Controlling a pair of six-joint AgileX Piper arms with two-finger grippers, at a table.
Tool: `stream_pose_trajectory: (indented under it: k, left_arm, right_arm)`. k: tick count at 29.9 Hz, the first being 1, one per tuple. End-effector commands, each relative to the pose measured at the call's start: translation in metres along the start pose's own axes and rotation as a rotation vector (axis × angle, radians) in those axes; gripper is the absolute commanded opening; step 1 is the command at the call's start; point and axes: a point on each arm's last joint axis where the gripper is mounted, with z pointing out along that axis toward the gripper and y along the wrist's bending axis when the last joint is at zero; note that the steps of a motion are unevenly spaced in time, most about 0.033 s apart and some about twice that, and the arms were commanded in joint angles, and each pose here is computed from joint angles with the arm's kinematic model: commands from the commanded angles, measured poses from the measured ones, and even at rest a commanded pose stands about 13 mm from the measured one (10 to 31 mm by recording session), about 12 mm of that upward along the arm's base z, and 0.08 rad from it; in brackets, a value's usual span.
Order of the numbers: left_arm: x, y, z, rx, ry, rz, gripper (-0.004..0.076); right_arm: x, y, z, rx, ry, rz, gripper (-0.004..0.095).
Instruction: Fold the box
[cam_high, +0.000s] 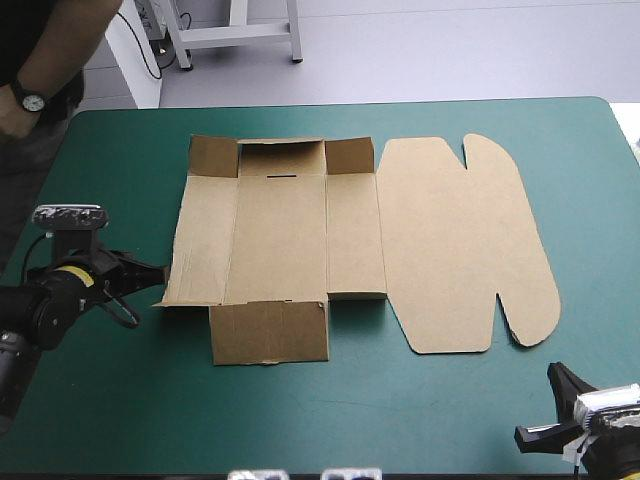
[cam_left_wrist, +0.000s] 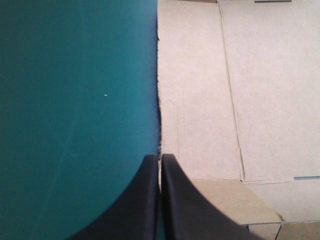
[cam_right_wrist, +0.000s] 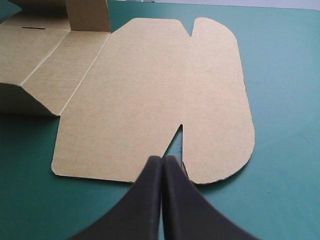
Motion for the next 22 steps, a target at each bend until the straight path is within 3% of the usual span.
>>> stream_pose_trajectory:
  k: [1, 5, 12, 17, 22]
  left_arm:
    - [-0.027, -0.005, 0.011, 0.070, -0.071, -0.001, 0.0017]
    - [-0.043, 0.007, 0.035, 0.161, -0.029, -0.076, 0.0017]
    - [-0.052, 0.060, 0.073, 0.401, 0.066, -0.299, 0.0015]
    - [-0.047, 0.087, 0.109, 0.410, 0.184, -0.354, 0.0014]
    - [-0.035, 0.092, 0.148, 0.508, 0.326, -0.413, 0.0014]
  right_arm:
    - [-0.012, 0.000, -0.008, 0.011, -0.122, -0.003, -0.0020]
    - [-0.012, 0.000, -0.008, 0.011, -0.122, -0.003, -0.0020]
    - [-0.012, 0.000, -0.008, 0.011, -0.122, -0.003, -0.0020]
    - [-0.012, 0.000, -0.008, 0.011, -0.122, -0.003, -0.0020]
    - [-0.012, 0.000, -0.008, 0.011, -0.122, -0.003, -0.0020]
